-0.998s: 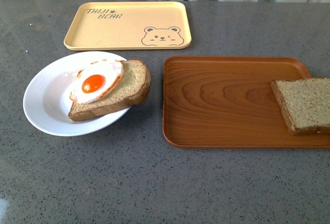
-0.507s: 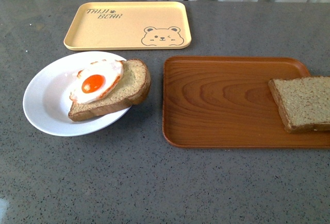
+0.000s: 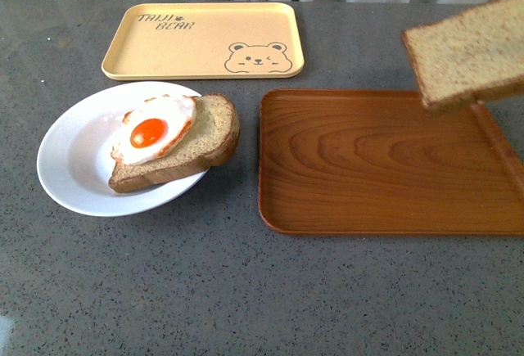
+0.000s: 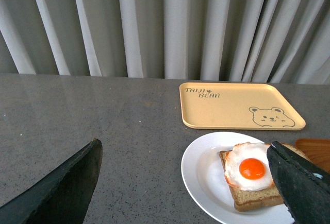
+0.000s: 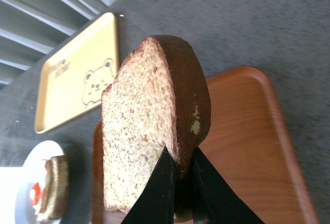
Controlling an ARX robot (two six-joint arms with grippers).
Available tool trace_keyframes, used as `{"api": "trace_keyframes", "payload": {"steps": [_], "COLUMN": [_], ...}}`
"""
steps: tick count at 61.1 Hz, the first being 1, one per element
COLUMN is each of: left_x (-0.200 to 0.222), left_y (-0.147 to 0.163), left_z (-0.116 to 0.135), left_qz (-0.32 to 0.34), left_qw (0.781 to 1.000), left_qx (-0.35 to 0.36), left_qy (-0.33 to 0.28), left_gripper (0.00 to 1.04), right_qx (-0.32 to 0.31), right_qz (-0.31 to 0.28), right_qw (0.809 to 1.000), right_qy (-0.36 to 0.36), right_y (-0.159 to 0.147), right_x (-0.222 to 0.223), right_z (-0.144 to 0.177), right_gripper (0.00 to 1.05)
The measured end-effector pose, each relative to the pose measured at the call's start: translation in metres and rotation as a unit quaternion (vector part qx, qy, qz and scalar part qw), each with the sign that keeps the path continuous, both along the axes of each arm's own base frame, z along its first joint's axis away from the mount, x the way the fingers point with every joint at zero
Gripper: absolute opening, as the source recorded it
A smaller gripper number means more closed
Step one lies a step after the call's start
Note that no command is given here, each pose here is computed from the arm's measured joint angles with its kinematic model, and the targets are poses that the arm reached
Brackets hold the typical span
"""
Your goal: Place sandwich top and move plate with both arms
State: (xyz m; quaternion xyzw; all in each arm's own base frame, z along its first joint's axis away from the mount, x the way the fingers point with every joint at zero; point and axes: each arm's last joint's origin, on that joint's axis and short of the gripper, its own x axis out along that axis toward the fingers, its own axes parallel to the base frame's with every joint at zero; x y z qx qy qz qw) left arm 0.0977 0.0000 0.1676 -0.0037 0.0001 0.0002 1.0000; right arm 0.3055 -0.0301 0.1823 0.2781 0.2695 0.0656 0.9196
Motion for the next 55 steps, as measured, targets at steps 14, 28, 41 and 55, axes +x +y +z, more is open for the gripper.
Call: {"api": "trace_keyframes", "payload": {"steps": [14, 28, 41, 55], "left_x": [0.0, 0.0, 0.0, 0.0], "left_y": [0.0, 0.0, 0.0, 0.0], "left_z": [0.0, 0.0, 0.0, 0.0], "left_qz": [0.0, 0.0, 0.0, 0.0], "left_qw": [1.0, 1.0, 1.0, 1.0], "left_qx": [0.0, 0.0, 0.0, 0.0], "left_qy": [0.0, 0.0, 0.0, 0.0], "left_gripper": [0.96, 0.96, 0.96, 0.96], "right_qx": [0.027, 0.046, 0.066, 0.074], "right_qz": [0.063, 0.102, 0.104, 0.105], "right_qw": [0.997, 0.993, 0.992, 0.992], "right_qy": [-0.041, -0.041, -0.005, 0.003], "right_y": [0.1, 0.19, 0.246, 0.27], "right_x": [0.017, 0.027, 0.03, 0.027], "right_z": [0.014, 0.002, -0.025, -0.033], "right_gripper": [0.02, 0.02, 0.02, 0.02]}}
